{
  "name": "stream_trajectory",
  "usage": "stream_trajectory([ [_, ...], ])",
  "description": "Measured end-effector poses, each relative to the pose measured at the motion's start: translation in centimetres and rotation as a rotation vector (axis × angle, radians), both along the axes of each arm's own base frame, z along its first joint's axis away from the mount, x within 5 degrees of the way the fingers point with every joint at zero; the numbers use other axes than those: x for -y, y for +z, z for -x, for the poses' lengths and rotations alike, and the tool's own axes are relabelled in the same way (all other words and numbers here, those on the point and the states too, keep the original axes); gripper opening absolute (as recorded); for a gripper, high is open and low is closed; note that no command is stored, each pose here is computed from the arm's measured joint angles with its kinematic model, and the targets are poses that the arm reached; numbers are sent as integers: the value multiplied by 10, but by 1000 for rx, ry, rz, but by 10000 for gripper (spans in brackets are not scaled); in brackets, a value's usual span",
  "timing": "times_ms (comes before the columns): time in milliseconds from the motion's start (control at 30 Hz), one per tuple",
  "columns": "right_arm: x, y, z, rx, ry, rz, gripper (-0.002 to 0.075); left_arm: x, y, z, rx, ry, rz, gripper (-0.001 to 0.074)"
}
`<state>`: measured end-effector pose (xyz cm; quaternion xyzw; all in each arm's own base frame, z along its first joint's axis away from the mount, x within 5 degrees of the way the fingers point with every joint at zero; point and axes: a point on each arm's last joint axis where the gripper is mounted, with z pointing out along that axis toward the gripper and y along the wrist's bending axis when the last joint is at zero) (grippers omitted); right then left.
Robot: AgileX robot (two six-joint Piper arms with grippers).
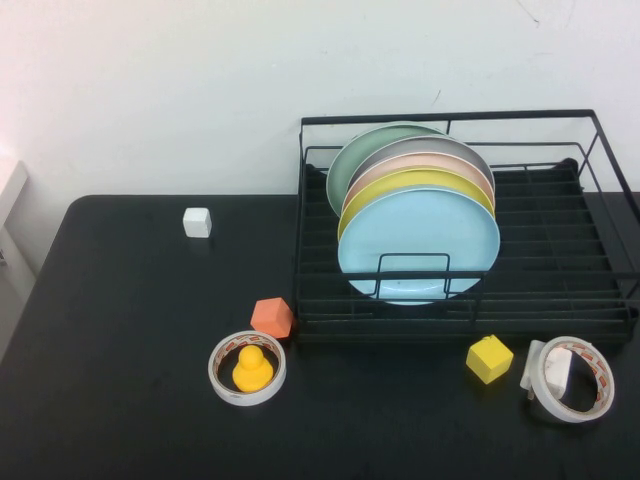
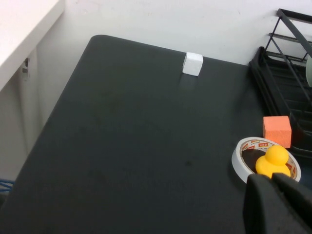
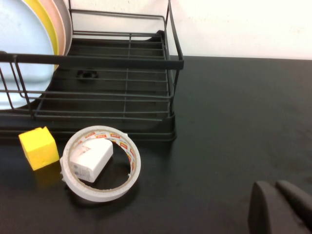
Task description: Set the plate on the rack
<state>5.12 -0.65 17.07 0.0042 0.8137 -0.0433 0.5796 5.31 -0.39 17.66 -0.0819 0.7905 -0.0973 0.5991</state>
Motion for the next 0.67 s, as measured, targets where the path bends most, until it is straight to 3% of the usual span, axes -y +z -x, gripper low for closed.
stream_trajectory([
  [667,0,0,0,-1,9,2,-2,0,0,0,0,0,-2,-3],
])
